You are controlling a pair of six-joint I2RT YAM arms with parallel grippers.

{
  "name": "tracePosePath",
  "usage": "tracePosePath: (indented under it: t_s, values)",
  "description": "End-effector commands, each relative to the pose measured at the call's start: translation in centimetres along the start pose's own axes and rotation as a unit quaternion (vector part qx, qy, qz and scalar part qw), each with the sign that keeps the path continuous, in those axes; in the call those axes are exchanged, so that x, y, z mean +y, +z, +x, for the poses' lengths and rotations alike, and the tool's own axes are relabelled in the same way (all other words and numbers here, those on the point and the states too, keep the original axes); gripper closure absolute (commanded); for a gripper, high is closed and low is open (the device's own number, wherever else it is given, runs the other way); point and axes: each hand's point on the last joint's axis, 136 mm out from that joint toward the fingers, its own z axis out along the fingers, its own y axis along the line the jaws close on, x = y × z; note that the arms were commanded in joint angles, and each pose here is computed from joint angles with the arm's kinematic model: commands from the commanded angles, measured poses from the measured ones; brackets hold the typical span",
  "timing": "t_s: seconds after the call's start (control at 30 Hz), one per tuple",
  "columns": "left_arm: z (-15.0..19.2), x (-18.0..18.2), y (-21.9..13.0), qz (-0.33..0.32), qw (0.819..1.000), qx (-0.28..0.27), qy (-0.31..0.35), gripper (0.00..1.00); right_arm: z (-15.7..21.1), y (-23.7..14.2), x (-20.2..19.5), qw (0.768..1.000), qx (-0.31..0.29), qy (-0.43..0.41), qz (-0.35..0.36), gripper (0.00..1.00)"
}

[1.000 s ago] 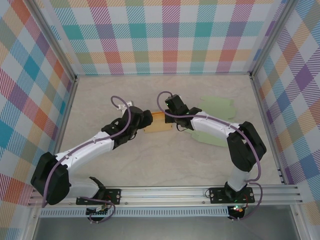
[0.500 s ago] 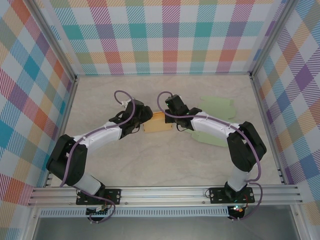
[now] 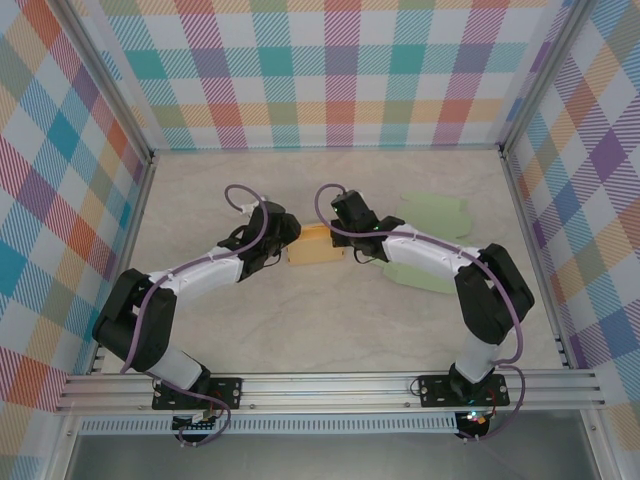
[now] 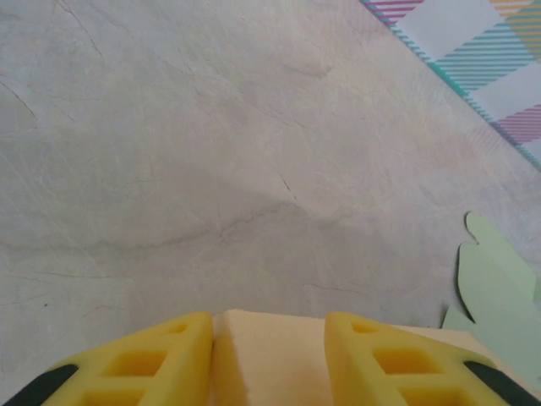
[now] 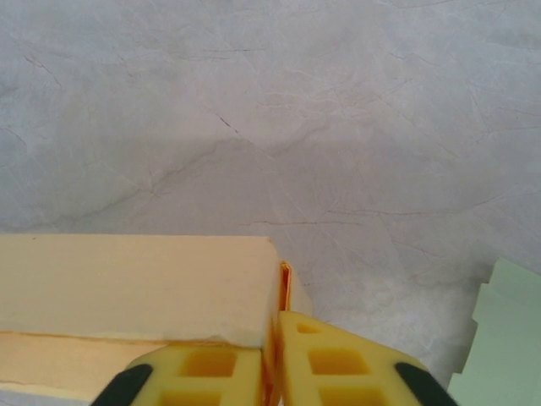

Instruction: Fold the paper box

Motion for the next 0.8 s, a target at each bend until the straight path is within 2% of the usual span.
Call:
tracePosePath:
  t_s: [0.0,0.23,0.47,0.63,0.77]
  values:
    - [3.9,4.1,1.2,-0.05,0.997,0.06,-0.001,0.65,6.3,0.3,-1.2,0.994,0.103,-0.032,0.017,0.78]
    - [4.8,5.0,1.6,-0.066,0.996,0.06,0.004,0.67,5.0,-1.7,0.0,0.995,0.088,-0.051,-0.013,0.51]
    - [5.2,5.3,1.7,-0.075,0.996,0.056,0.011,0.68,3.1,-4.6,2.5,0.993,0.064,-0.044,-0.088,0.33]
    - [5.3,5.3,1.6,-0.076,0.995,0.055,0.017,0.68,1.4,-6.5,4.2,0.989,0.04,-0.033,-0.137,0.26]
    - [5.4,5.4,1.5,-0.079,0.995,0.052,0.021,0.68,-0.1,-6.2,3.1,0.994,0.028,-0.013,-0.106,0.24]
